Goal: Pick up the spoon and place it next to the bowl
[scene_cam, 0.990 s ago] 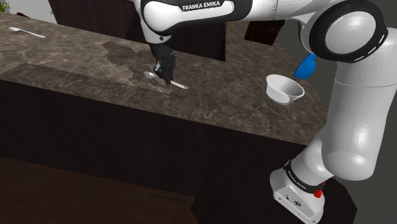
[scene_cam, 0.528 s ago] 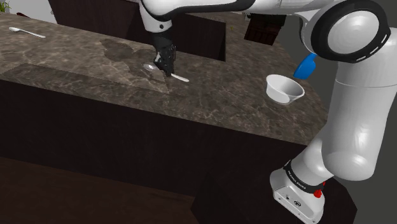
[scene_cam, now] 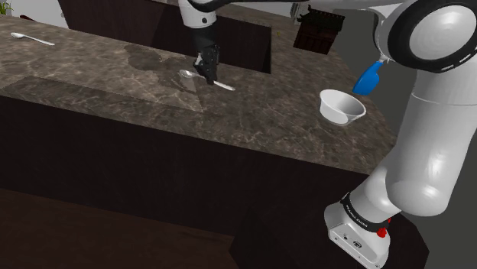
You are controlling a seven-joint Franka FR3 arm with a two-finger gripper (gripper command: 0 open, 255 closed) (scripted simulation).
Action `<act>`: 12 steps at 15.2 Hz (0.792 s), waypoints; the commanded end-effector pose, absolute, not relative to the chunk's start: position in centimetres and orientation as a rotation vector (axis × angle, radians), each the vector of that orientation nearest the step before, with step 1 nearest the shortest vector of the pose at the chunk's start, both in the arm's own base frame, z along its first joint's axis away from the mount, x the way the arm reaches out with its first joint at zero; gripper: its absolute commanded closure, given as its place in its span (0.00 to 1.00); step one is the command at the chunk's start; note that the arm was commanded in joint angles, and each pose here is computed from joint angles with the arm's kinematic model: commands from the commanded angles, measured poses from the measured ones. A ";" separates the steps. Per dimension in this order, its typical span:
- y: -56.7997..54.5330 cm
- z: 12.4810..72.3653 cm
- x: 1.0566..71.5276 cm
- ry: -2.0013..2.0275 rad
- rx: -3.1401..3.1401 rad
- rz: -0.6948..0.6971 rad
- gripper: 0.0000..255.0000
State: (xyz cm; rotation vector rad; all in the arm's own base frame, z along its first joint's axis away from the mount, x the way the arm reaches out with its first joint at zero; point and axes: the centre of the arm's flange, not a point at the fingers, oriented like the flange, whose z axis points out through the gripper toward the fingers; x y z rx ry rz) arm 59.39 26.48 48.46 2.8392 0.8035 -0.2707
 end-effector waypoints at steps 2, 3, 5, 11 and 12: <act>22.6 48.6 58.3 0.804 2.839 -0.271 1.00; 21.3 48.6 58.0 0.804 2.839 -0.271 1.00; 18.8 48.6 57.3 0.804 2.839 -0.271 1.00; 11.1 48.7 55.2 0.804 2.839 -0.271 1.00; 9.9 48.7 54.9 0.804 2.839 -0.271 1.00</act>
